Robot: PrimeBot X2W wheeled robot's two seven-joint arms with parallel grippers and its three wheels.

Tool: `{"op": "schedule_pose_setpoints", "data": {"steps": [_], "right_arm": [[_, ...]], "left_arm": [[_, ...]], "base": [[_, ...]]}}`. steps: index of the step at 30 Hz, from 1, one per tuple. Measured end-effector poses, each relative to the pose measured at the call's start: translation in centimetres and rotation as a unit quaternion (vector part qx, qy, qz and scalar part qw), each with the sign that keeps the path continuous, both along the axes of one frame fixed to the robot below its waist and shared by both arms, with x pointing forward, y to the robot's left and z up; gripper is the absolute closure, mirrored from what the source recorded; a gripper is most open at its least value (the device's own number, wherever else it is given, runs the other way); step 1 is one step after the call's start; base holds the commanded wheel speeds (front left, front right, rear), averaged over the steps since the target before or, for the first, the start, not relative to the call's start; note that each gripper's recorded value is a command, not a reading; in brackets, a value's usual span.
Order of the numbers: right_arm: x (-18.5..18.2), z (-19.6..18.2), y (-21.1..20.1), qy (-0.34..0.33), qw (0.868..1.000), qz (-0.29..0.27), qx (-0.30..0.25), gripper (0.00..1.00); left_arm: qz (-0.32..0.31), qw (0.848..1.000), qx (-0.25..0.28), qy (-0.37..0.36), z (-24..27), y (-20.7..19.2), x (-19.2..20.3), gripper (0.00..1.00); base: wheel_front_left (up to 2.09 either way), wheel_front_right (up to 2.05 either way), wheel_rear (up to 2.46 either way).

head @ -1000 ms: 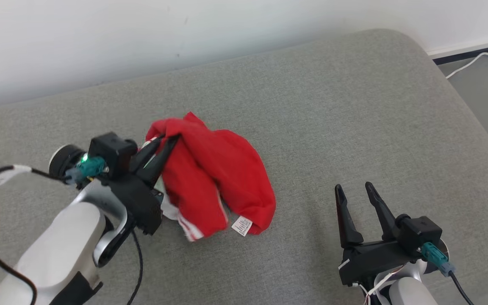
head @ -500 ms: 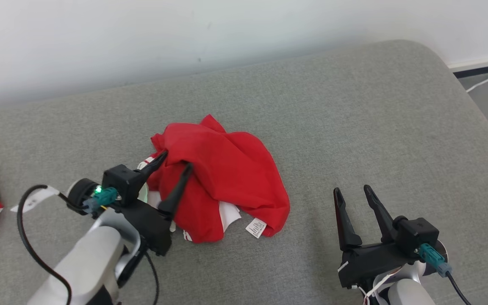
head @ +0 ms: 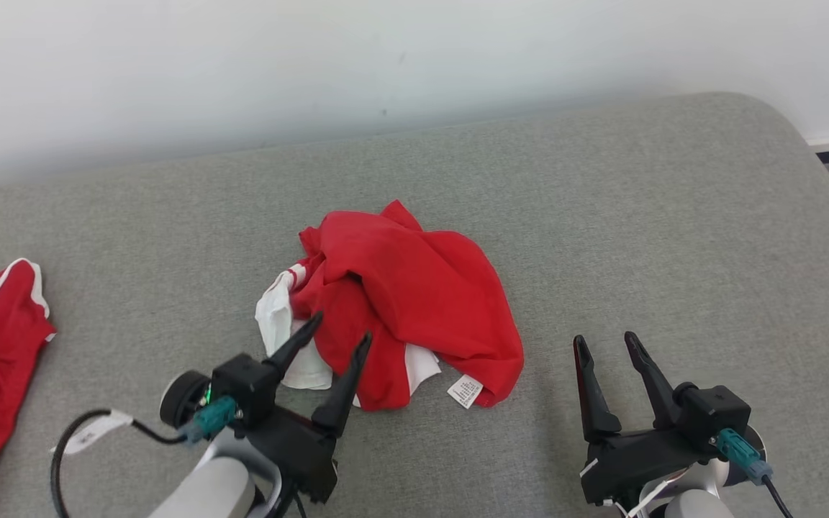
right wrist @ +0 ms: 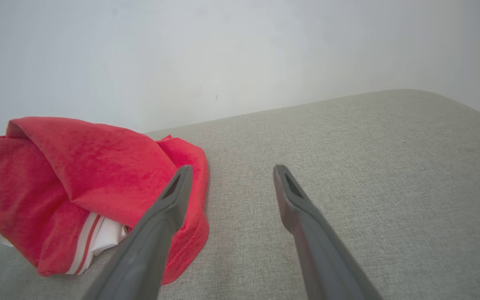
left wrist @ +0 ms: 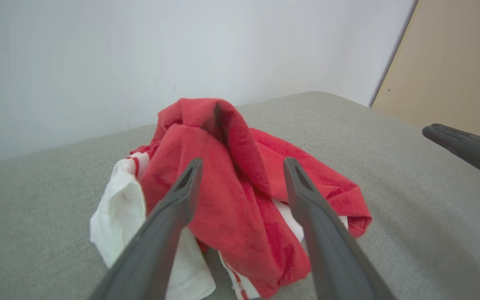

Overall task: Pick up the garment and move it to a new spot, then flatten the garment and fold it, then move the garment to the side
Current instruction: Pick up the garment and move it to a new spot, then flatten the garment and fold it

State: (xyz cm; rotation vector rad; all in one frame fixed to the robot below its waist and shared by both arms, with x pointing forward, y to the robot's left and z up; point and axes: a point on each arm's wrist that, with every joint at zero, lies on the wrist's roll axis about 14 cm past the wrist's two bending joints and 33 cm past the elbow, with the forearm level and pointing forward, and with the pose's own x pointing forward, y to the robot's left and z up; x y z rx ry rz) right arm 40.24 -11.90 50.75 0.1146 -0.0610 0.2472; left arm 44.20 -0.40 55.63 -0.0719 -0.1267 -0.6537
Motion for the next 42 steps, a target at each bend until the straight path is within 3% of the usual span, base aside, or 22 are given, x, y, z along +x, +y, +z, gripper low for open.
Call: {"op": "schedule_pose_setpoints", "data": {"steps": [8,19,37,38,39,42], "right_arm": [[0.4,-0.4,0.9,0.005,1.000,0.012,0.002,0.00],[0.9,-0.6,1.3,0.008,1.000,0.018,0.004,0.00],[1.0,-1.3,-0.7,0.017,1.000,-0.009,-0.007,0.00],[0.9,-1.3,-0.8,0.018,1.000,-0.009,-0.008,0.00],[0.9,-1.3,-0.8,0.018,1.000,-0.009,-0.009,0.00],[0.9,-1.1,-0.8,0.016,1.000,-0.009,-0.009,0.00]], "left_arm": [[0.041,0.999,-0.015,0.019,-1.2,2.6,-0.9,0.00],[0.100,0.994,0.013,0.039,-3.3,6.7,0.6,0.00],[0.090,0.989,0.040,0.114,-8.8,6.1,2.4,0.02],[0.085,0.989,0.040,0.117,-9.0,5.9,2.4,0.89],[0.079,0.989,0.035,0.119,-8.9,5.5,2.5,1.00],[0.080,0.991,0.034,0.105,-7.9,5.6,3.0,1.00]], "base": [[0.00,0.00,0.00],[0.00,0.00,0.00],[0.00,0.00,0.00],[0.00,0.00,0.00],[0.00,0.00,0.00],[0.00,0.00,0.00]]}}
